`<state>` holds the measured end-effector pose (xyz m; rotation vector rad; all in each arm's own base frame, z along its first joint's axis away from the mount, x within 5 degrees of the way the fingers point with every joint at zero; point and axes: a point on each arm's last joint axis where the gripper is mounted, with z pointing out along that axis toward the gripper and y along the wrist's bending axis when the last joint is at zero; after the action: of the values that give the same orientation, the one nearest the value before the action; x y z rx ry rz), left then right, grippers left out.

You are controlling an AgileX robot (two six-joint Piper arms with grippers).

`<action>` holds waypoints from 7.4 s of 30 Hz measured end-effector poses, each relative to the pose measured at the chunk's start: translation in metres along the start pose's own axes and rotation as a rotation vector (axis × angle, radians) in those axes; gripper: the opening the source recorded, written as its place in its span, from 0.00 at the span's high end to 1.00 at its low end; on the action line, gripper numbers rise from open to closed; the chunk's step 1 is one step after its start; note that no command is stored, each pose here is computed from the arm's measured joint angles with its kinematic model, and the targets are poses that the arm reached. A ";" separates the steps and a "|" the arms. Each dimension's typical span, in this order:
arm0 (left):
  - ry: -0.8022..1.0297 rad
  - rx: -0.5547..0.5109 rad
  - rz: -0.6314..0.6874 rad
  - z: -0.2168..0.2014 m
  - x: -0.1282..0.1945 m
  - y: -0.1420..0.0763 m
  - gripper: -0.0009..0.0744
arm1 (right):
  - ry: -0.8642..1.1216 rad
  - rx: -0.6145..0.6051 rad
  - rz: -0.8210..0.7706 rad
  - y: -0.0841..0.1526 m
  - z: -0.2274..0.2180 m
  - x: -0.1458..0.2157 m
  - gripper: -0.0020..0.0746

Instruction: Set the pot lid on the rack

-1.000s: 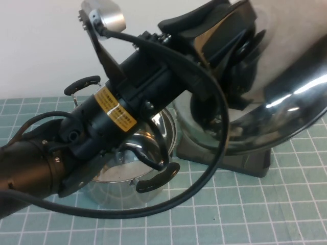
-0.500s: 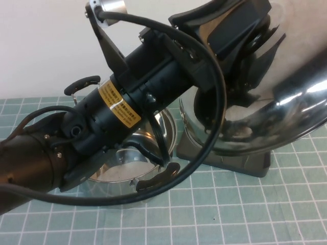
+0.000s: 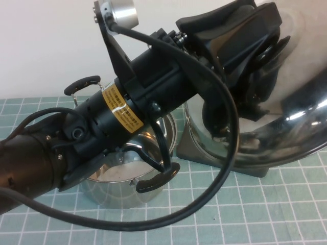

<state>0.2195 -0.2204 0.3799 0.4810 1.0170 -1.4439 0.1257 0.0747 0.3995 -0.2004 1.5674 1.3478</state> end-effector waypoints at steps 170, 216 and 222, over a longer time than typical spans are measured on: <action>0.236 -1.114 0.485 -0.289 0.012 -0.101 0.99 | 0.669 0.748 -0.945 -0.086 -0.093 0.122 0.97; 0.400 -1.376 0.385 -0.329 0.063 -0.068 0.99 | 0.675 0.750 -0.948 -0.086 -0.093 0.122 0.97; 0.400 -1.376 0.385 -0.329 0.063 -0.068 0.99 | 0.684 0.760 -0.971 -0.088 -0.094 0.121 0.97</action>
<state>0.0532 -0.0009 0.1772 -0.0859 1.8262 -0.0928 0.0742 0.0225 0.2386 -0.8660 2.0000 -0.1329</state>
